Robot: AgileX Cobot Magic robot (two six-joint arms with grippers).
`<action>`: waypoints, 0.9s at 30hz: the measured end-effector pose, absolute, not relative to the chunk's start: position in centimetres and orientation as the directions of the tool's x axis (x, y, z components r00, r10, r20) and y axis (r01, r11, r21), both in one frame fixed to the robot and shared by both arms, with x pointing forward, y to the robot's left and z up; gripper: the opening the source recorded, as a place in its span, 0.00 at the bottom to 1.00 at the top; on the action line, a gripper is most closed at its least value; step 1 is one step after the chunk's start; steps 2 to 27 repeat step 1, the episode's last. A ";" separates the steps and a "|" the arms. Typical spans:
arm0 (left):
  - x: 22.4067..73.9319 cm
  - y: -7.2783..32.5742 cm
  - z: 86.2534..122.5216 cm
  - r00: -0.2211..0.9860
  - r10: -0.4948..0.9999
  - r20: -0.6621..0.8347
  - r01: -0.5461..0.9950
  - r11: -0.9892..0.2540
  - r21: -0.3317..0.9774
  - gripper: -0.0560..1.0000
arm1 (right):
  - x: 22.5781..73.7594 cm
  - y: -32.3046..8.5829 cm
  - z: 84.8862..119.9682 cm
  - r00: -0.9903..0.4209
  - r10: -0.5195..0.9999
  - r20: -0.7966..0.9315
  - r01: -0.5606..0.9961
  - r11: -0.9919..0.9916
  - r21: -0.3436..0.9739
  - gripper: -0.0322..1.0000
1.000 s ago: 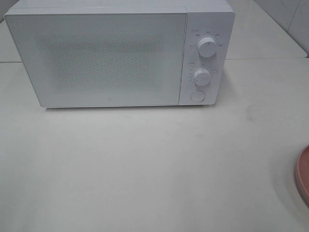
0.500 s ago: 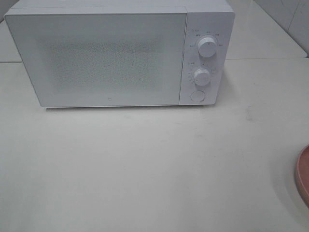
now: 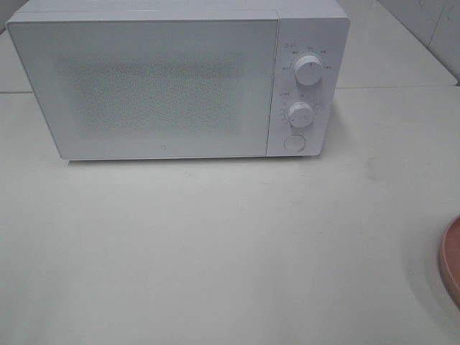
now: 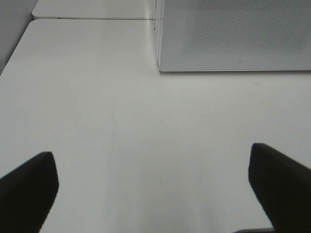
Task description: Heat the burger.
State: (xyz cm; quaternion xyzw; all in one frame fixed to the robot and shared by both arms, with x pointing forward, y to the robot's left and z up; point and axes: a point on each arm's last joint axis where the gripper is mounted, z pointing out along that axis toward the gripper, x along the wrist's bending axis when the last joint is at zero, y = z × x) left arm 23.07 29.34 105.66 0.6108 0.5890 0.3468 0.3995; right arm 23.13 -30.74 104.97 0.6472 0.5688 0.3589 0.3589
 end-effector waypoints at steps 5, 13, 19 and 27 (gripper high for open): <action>23.1 29.3 105.7 0.065 0.997 -0.047 0.442 0.013 0.897 0.99 | 23.1 -30.7 105.0 0.095 0.994 0.056 0.479 -0.095 0.873 0.76; 23.1 29.3 105.7 0.065 0.997 -0.047 0.442 0.013 0.897 0.99 | 23.1 -30.7 105.0 0.095 0.994 0.056 0.479 -0.095 0.873 0.76; 23.1 29.3 105.7 0.065 0.997 -0.047 0.442 0.013 0.897 0.99 | 23.1 -30.7 105.0 0.095 0.994 0.056 0.479 -0.095 0.873 0.76; 23.1 29.3 105.7 0.065 0.997 -0.047 0.442 0.013 0.897 0.99 | 23.1 -30.7 105.0 0.095 0.994 0.056 0.479 -0.095 0.873 0.76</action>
